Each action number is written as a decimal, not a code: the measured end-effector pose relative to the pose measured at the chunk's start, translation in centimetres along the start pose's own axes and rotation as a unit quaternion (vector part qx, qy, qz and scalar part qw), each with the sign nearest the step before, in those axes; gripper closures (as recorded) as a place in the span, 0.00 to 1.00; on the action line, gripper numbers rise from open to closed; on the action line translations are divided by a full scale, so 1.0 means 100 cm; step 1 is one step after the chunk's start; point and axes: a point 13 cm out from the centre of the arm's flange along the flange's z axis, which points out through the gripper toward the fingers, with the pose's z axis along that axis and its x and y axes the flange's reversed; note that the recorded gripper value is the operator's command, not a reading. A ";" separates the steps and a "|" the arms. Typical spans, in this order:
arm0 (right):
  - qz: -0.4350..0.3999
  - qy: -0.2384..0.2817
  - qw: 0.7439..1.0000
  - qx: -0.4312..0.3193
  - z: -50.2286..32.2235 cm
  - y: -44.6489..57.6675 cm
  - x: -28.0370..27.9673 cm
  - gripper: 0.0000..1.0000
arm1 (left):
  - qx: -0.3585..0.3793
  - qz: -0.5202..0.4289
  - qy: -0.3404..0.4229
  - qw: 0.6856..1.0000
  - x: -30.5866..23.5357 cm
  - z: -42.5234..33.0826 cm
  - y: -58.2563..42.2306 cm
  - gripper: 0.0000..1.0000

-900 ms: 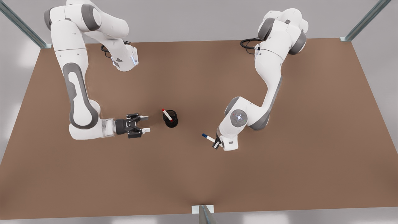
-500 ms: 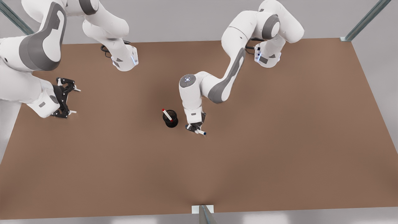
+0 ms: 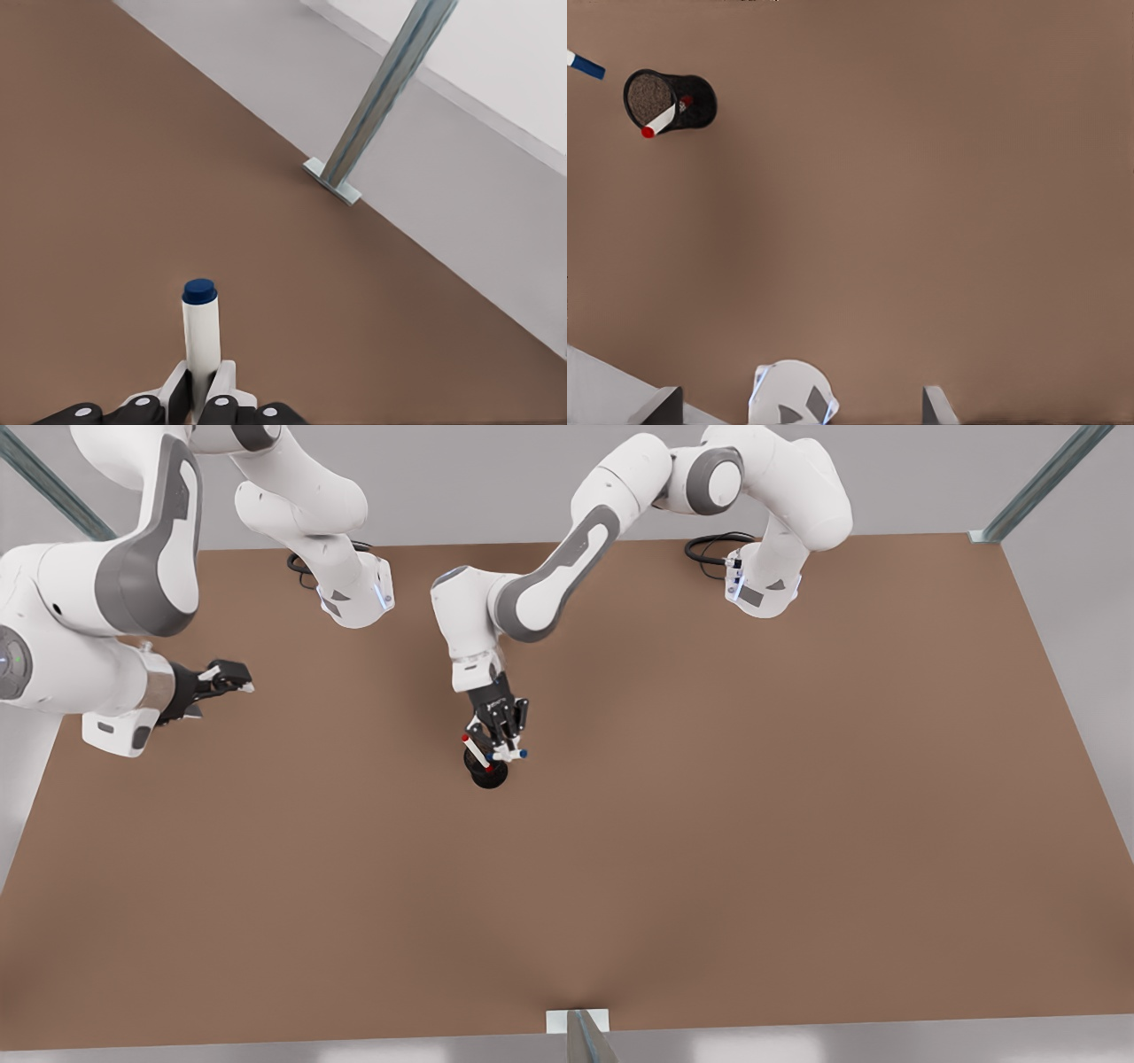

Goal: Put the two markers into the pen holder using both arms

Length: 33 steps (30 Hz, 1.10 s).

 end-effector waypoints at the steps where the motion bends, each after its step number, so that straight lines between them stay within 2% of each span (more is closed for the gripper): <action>1: 0.019 0.002 1.000 -0.001 0.002 0.000 -0.001 0.00 | 0.005 0.007 -0.011 1.000 0.008 0.001 0.002 0.72; 12: 0.171 0.025 0.985 -0.014 0.024 -0.003 -0.017 0.00 | 0.033 0.008 -0.053 0.998 0.045 0.004 0.011 0.72; 33: 0.286 0.038 0.957 -0.032 0.037 -0.002 -0.029 0.00 | 0.050 0.000 -0.096 0.994 0.065 0.017 0.024 0.72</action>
